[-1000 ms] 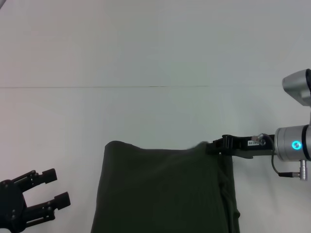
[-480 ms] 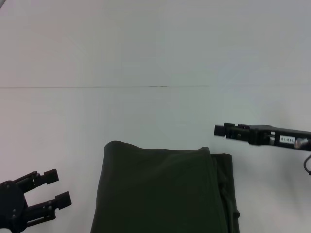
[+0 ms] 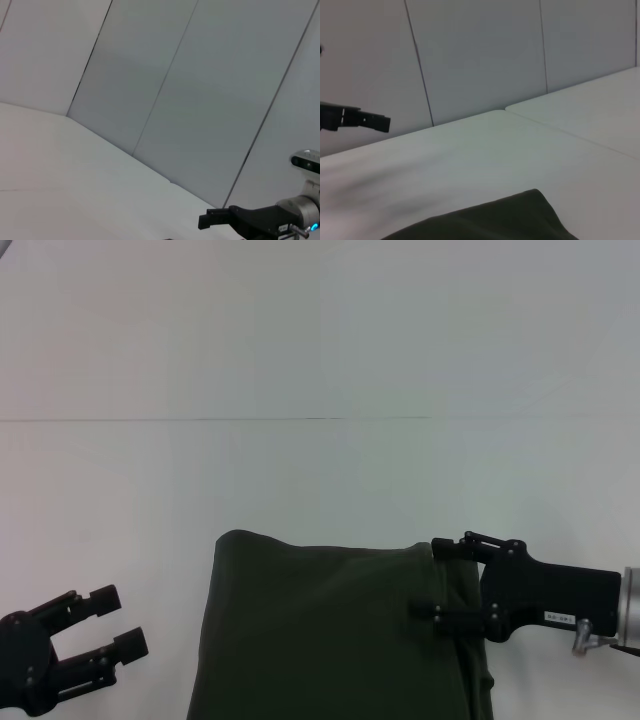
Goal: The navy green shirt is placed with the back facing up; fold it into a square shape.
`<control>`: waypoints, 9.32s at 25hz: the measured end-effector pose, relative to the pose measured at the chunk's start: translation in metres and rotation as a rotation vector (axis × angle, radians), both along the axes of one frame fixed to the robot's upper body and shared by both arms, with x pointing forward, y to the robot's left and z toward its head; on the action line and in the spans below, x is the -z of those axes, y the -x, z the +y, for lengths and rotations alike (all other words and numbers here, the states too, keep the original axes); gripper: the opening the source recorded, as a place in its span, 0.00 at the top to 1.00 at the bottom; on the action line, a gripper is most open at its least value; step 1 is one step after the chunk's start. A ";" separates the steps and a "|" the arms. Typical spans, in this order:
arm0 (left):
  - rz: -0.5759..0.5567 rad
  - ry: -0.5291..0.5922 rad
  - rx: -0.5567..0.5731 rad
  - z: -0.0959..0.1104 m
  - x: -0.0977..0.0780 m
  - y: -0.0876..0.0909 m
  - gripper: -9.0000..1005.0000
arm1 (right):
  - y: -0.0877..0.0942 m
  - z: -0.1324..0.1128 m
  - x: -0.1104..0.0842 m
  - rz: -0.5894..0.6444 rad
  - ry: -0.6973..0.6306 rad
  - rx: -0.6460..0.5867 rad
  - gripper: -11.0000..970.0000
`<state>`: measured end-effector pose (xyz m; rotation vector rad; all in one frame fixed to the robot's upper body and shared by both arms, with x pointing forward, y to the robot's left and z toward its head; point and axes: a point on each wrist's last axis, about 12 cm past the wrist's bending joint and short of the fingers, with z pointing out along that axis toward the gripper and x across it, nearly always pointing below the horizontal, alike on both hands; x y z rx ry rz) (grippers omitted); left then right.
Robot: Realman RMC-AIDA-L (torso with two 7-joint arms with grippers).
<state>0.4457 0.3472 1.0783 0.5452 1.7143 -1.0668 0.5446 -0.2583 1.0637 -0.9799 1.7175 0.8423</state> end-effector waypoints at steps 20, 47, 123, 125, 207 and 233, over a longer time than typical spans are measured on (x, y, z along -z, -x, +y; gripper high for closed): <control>0.011 0.005 -0.022 -0.001 0.004 -0.001 0.16 | 0.008 0.004 0.036 0.004 0.123 0.058 0.05; 0.008 0.004 -0.019 -0.001 0.003 -0.002 0.15 | 0.035 0.000 0.036 -0.135 0.096 -0.069 0.05; 0.858 -0.287 -0.156 -0.083 0.001 -0.151 0.16 | 0.072 -0.015 0.028 -0.165 -0.112 -0.069 0.05; 0.856 -0.290 -0.155 -0.084 0.001 -0.151 0.16 | 0.072 -0.015 0.028 -0.165 -0.111 -0.070 0.05; 0.689 0.011 -0.385 -0.021 0.023 -0.114 0.90 | 0.051 -0.003 0.024 -0.190 -0.078 -0.076 0.05; -0.242 -0.245 0.039 -0.002 0.014 0.040 0.06 | 0.054 0.015 0.027 -0.176 -0.089 -0.162 0.05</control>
